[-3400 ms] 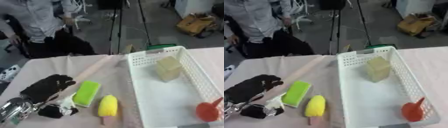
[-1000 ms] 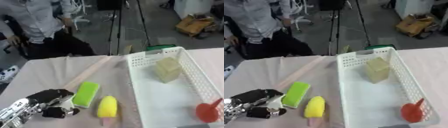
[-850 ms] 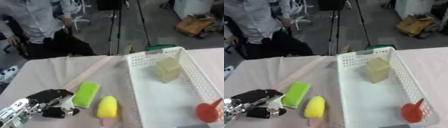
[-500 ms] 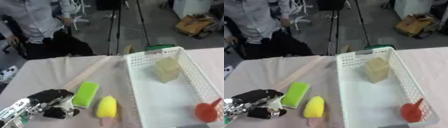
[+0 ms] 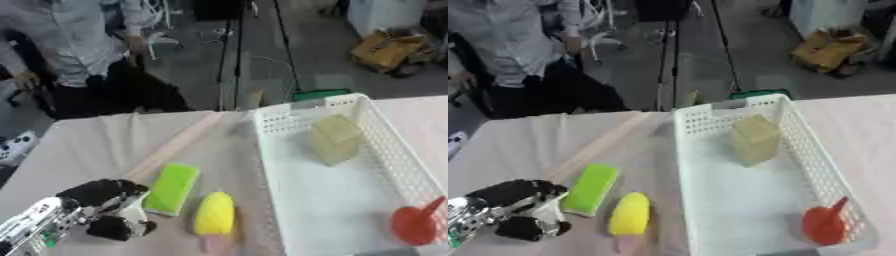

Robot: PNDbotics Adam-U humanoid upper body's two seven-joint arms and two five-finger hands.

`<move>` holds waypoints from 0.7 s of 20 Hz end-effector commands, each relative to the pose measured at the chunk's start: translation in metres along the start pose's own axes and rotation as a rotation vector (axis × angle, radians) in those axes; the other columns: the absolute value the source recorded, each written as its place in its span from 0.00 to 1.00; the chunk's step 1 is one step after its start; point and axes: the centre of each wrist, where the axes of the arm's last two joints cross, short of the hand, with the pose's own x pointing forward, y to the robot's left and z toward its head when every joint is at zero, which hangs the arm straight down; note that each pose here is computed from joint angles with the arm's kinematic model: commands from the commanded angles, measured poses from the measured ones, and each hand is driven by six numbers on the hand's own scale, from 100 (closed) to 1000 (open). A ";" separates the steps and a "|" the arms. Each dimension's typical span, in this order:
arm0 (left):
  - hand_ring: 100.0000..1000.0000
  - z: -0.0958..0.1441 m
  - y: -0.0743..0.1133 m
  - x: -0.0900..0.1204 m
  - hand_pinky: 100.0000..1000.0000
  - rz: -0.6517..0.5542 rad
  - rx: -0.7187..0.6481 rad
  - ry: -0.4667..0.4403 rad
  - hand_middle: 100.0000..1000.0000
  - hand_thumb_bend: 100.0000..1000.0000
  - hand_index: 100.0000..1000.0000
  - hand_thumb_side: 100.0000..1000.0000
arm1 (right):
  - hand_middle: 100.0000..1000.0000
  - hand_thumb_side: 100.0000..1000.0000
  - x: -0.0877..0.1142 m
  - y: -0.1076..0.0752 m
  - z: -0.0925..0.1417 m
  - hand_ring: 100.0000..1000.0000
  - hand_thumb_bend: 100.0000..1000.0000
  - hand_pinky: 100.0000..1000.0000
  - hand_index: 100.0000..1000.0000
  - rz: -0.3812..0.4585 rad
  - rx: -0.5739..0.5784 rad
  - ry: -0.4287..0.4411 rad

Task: Pick up objects on the table and place them in the box.

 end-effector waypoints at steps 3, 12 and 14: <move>0.75 0.004 0.011 -0.008 0.34 -0.003 0.023 0.029 0.81 0.46 1.00 0.76 | 0.55 1.00 0.003 -0.001 -0.007 0.80 0.00 0.82 0.61 -0.020 -0.023 -0.035; 0.74 0.004 0.011 -0.009 0.31 0.026 0.023 0.029 0.79 0.38 1.00 0.74 | 0.55 1.00 0.003 -0.001 -0.007 0.80 0.00 0.82 0.60 -0.019 -0.026 -0.038; 0.74 0.004 0.010 -0.010 0.30 0.033 0.019 0.030 0.79 0.38 1.00 0.73 | 0.55 1.00 0.003 -0.001 -0.008 0.80 0.00 0.82 0.60 -0.020 -0.028 -0.039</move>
